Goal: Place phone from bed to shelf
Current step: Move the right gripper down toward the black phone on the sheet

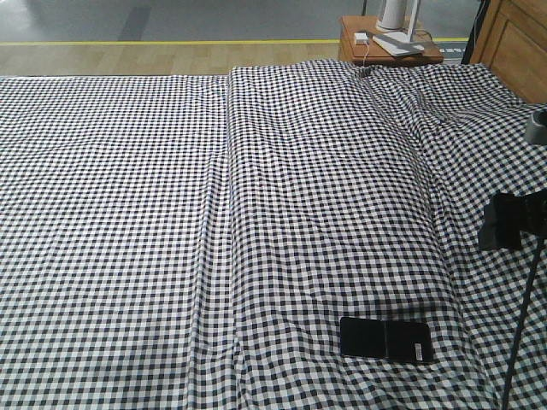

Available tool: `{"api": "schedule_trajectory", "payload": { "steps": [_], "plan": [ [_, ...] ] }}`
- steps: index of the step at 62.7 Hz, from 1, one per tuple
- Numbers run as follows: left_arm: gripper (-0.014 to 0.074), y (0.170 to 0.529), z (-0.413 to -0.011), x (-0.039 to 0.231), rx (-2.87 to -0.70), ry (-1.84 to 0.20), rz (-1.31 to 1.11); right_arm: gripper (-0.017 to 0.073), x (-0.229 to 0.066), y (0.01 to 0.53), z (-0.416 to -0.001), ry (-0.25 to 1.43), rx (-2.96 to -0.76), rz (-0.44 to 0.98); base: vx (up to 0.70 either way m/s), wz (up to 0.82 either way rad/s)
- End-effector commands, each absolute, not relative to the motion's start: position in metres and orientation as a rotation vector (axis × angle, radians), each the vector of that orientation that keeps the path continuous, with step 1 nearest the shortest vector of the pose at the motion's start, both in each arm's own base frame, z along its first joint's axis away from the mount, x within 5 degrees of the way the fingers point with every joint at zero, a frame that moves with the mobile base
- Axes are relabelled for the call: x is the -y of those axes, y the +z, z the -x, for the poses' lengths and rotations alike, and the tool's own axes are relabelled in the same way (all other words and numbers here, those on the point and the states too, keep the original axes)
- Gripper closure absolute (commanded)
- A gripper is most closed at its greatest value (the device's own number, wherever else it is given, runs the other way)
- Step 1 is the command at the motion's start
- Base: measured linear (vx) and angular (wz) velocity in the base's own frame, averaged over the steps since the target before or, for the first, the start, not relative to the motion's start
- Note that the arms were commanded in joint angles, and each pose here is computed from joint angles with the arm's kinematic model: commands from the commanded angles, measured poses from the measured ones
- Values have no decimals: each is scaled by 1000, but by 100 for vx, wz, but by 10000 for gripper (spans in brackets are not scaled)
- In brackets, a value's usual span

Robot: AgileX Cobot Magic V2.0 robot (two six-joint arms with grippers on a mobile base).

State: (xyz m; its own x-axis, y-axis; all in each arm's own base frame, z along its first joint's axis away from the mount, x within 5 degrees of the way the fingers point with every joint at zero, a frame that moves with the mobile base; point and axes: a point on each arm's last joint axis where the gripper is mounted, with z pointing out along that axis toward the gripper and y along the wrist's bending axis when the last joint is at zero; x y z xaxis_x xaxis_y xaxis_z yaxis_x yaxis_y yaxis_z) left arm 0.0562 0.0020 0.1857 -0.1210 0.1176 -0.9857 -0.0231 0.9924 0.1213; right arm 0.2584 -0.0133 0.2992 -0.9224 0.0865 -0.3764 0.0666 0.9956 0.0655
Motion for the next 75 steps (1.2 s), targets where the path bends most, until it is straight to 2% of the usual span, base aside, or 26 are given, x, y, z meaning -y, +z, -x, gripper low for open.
{"api": "schedule_trajectory", "payload": {
  "steps": [1,12,22,35,52,62,75],
  "plan": [
    [592,200,-55,-2,-1581,112,-58,-105,32,300,-271,183,-2704,-145,0,0],
    [592,200,-55,-2,-1581,112,-58,-90,71,268,-290,420,-2697,-204,0,0],
    [592,200,-55,-2,-1581,112,-58,-86,88,232,-307,587,-2690,-128,0,0],
    [592,200,-55,-2,-1581,112,-58,-82,91,174,-327,732,-2727,-53,0,0],
    [592,200,-55,-2,-1581,112,-58,-73,95,97,-342,823,-2771,-9,0,0],
    [592,200,-55,-2,-1581,112,-58,-71,100,61,-357,926,-2804,-24,0,0],
    [592,200,-55,-2,-1581,112,-58,-65,108,28,-378,979,-2812,-16,0,0]
  ]
}}
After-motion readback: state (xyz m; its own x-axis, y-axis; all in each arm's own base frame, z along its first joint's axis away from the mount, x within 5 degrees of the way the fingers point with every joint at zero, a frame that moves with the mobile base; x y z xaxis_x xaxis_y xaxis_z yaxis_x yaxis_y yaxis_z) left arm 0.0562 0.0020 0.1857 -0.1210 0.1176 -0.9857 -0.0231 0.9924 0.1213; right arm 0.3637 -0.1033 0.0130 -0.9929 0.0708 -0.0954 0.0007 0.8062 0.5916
